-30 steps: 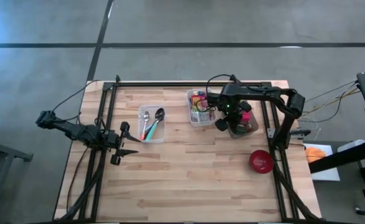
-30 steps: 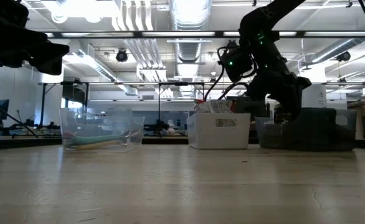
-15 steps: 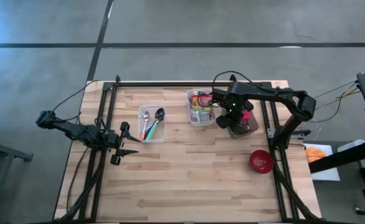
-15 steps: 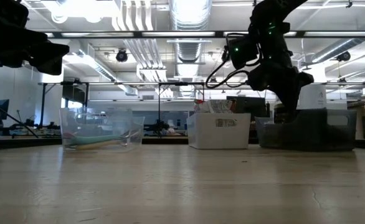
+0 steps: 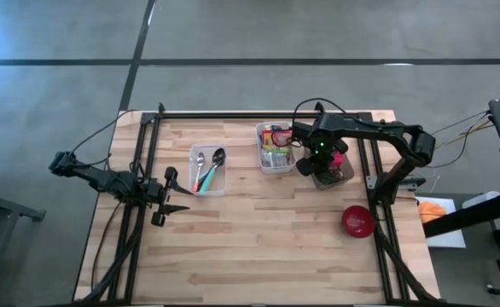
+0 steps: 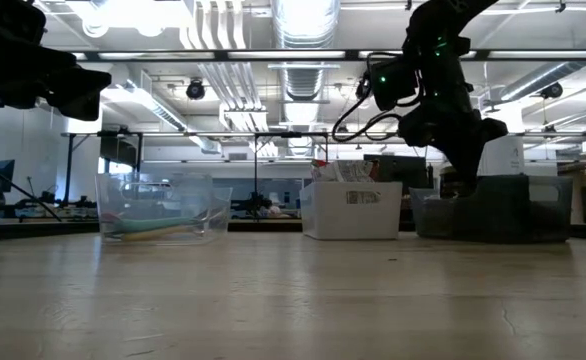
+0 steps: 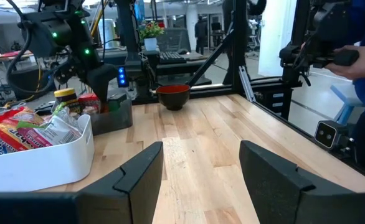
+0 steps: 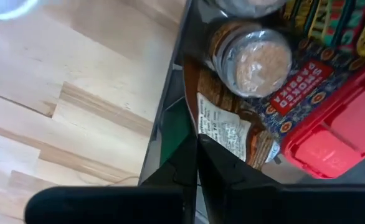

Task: Pick & Place Food Item
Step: Adjust the brown seasoning pack in the black bin

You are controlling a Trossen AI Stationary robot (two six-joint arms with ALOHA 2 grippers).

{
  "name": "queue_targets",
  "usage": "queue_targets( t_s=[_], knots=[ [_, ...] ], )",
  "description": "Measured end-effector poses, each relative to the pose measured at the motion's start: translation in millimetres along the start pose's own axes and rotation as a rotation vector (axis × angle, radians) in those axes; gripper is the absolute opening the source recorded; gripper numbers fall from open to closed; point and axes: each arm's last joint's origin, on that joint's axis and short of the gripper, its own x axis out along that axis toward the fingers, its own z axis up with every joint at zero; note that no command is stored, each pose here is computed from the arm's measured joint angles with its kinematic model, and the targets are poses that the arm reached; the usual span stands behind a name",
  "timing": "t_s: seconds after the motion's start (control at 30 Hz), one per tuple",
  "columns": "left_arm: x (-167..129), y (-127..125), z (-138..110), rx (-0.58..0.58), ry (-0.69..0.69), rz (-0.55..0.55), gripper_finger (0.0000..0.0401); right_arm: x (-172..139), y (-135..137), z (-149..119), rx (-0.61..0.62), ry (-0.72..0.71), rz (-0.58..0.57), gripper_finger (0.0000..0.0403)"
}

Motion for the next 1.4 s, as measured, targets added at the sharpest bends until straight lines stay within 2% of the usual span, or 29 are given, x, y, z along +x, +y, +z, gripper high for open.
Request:
queue_targets(
  t_s=[0.33, 0.63, 0.8, 1.27, 1.4],
  knots=[
    [0, 0, 0, -0.001, 0.000, 0.000, 0.0214, 0, 0, 3, -0.031, -0.019, 0.013, 0.0018],
    [0, 0, 0, -0.001, 0.000, 0.000, 0.0214, 1, -1, 3, -0.074, -0.031, -0.008, 0.0142],
    [0, 0, 0, -0.001, 0.000, 0.000, 0.0214, 6, -2, 2, -0.094, -0.020, -0.015, 0.0183],
    [0, 0, 0, 0.000, 0.000, 0.000, 0.0214, 30, -4, 1, -0.103, -0.031, -0.007, 0.0188],
    [0, 0, 0, 0.000, 0.000, 0.001, 0.0214, 34, -6, 0, -0.102, -0.028, -0.009, 0.0177]
  ],
)
